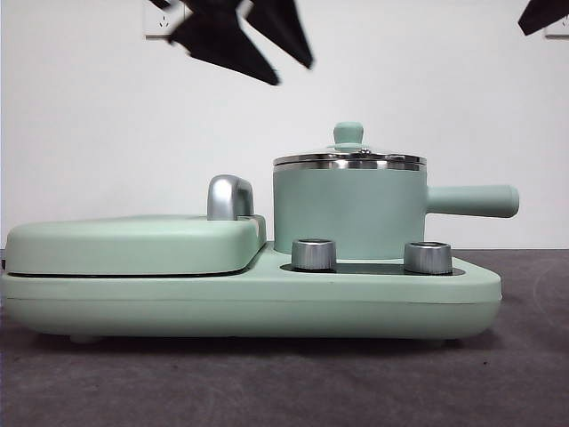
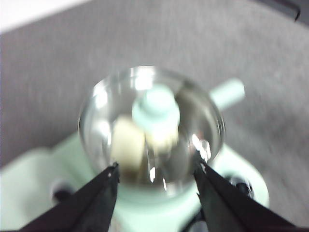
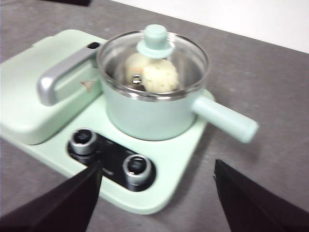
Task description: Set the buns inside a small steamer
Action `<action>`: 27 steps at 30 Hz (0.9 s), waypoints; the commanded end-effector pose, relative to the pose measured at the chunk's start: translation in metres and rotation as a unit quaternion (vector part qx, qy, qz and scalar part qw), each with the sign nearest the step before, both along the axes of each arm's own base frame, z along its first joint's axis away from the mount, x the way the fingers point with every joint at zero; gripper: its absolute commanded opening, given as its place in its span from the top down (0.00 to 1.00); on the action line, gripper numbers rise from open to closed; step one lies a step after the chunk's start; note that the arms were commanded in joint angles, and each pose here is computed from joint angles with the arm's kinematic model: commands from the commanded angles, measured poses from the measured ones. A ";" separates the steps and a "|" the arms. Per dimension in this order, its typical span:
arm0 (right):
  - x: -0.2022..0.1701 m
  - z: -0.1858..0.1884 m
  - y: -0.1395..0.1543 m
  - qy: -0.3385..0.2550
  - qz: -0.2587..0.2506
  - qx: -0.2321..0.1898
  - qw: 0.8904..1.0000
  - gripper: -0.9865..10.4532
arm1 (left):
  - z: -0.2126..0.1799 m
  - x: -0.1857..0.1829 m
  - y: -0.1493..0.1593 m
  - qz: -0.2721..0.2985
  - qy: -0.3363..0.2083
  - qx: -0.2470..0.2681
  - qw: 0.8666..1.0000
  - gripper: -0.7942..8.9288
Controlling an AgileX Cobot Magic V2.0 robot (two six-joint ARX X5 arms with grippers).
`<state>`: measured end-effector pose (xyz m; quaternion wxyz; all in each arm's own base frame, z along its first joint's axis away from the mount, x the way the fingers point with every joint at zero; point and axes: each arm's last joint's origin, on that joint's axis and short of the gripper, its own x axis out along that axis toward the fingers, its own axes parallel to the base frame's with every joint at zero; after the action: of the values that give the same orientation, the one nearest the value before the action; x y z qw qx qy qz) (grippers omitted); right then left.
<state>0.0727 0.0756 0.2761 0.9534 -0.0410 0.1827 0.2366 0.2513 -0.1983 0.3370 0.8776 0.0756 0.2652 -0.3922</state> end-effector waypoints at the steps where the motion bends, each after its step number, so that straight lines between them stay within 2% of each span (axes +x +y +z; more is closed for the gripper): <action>1: 0.001 0.005 0.004 -0.005 0.018 0.019 1.000 0.60 | 0.007 -0.011 0.011 0.007 0.034 0.020 0.999 0.66; 8: 0.010 0.012 0.019 0.019 0.051 0.012 0.998 0.60 | 0.010 -0.039 0.044 0.028 0.064 0.037 0.997 0.66; 18: 0.039 0.032 0.063 0.082 0.095 -0.002 0.992 0.60 | -0.021 -0.087 0.088 0.062 0.081 0.026 0.994 0.66; 22: 0.052 0.035 0.083 0.110 0.118 -0.009 0.987 0.60 | -0.028 -0.105 0.101 0.065 0.070 0.018 0.995 0.66; 27: 0.063 0.026 0.102 0.152 0.166 -0.017 0.974 0.60 | -0.023 -0.121 0.110 0.063 0.044 0.001 0.997 0.66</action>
<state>0.1349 0.1729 0.2997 0.8638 -0.0558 0.3197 0.3854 0.1296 -0.0867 0.3116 0.8859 0.0452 0.3153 -0.3373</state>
